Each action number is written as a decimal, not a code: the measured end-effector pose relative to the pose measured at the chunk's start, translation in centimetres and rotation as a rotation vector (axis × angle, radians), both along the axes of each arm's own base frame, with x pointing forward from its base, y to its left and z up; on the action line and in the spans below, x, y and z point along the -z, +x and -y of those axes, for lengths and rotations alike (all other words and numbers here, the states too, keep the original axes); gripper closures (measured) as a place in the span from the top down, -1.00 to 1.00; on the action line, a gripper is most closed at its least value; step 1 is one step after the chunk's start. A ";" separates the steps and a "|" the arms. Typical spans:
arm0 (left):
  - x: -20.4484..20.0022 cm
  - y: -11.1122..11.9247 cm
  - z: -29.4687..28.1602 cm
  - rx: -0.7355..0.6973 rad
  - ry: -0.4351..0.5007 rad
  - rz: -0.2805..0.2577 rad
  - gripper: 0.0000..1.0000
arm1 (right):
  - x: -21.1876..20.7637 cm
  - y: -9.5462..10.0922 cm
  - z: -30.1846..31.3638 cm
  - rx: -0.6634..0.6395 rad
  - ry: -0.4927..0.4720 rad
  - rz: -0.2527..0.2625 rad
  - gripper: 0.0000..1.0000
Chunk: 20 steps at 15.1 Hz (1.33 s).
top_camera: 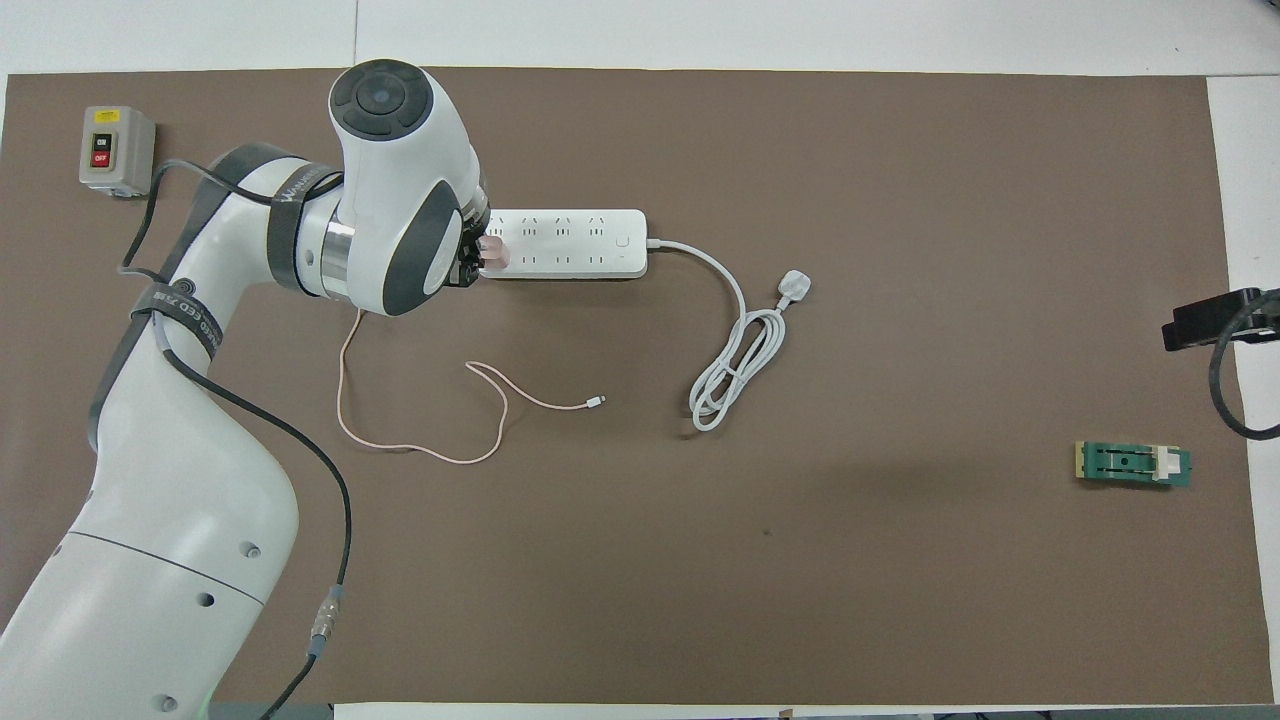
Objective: Plug charger into power strip
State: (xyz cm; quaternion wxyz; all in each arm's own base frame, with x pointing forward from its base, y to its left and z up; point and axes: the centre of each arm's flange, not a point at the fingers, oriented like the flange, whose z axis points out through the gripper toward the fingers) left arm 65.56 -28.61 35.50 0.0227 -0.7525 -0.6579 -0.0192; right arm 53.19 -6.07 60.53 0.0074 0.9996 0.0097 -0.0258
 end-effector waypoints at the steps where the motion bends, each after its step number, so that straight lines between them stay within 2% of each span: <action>1: 0.0 -0.1 0.2 -0.003 0.010 0.004 -0.38 | 0.0 0.0 0.0 0.000 0.000 0.000 1.00; 20: 0.6 -0.4 0.8 -0.035 0.033 0.017 -0.38 | 0.0 0.0 0.0 0.000 0.000 0.000 1.00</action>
